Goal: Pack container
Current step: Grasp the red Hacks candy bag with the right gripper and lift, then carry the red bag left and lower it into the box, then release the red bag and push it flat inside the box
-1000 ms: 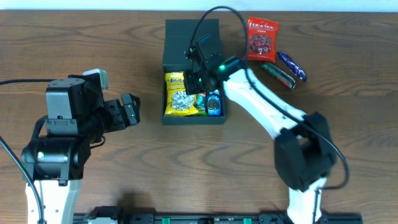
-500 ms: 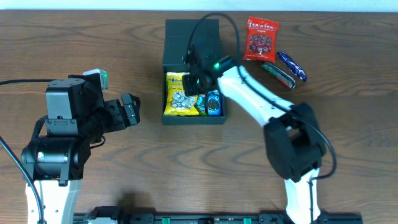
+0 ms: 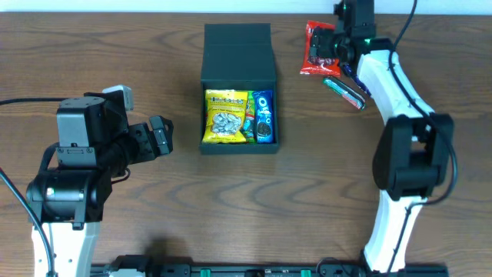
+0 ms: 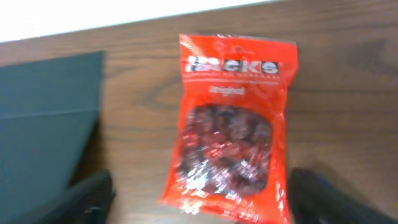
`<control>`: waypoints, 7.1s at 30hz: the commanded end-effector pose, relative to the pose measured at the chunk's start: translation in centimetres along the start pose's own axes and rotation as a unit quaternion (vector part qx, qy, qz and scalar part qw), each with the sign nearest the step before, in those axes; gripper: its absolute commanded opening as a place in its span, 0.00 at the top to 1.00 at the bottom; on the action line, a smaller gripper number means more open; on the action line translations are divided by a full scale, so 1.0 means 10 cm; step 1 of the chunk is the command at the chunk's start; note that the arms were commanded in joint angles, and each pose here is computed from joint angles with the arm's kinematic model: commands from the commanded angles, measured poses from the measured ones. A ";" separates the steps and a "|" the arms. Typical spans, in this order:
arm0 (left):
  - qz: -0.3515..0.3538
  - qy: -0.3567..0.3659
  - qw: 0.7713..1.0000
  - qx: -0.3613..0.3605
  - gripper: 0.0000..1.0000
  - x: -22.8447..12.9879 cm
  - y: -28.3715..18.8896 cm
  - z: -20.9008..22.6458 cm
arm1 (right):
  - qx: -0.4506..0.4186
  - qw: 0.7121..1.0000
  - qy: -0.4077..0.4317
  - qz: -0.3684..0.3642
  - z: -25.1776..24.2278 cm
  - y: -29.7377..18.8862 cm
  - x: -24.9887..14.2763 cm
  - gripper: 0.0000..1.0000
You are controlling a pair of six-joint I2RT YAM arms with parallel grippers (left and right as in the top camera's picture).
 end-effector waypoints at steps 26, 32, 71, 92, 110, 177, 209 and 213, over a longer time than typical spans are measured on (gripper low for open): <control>-0.001 0.003 1.000 0.002 0.05 0.04 -0.01 -0.02 | -0.082 0.996 0.035 0.014 -0.13 0.75 -0.39 0.68; -0.001 0.003 1.000 0.002 0.05 0.04 -0.01 -0.02 | -0.076 0.997 0.032 -0.015 0.01 0.21 0.35 0.99; -0.012 0.004 1.000 0.013 0.05 0.08 -0.01 0.00 | 0.156 0.981 0.079 0.082 2.31 -1.26 -1.48 0.99; -0.004 0.002 1.000 0.016 0.05 0.05 -0.01 0.01 | 0.200 0.978 0.000 -0.057 2.42 -1.76 -0.79 0.31; 0.002 0.001 1.000 0.017 0.05 0.03 -0.01 0.02 | 0.395 0.903 0.000 0.170 2.65 -0.86 -1.59 0.99; 0.009 -0.001 1.000 0.020 0.05 0.00 -0.01 0.03 | 0.264 0.944 -0.161 0.112 2.26 -1.23 -1.13 0.99; 0.017 -0.007 1.000 0.024 0.05 -0.03 -0.02 0.04 | 0.246 0.948 -0.141 0.147 2.22 -0.74 -1.22 0.99; 0.016 -0.007 1.000 0.024 0.05 -0.03 -0.02 0.04 | 0.257 0.947 -0.146 0.124 2.25 -0.95 -0.99 0.99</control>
Point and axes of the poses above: each gripper's point midway between its finger pads, its own y axis out along the fingers, its own z axis along the line the jaws close on, x = y × z, the point moved 6 cm from there along -y, back along the fingers, and after that the axes turned 7 degrees about -y, right-handed, at the moved point
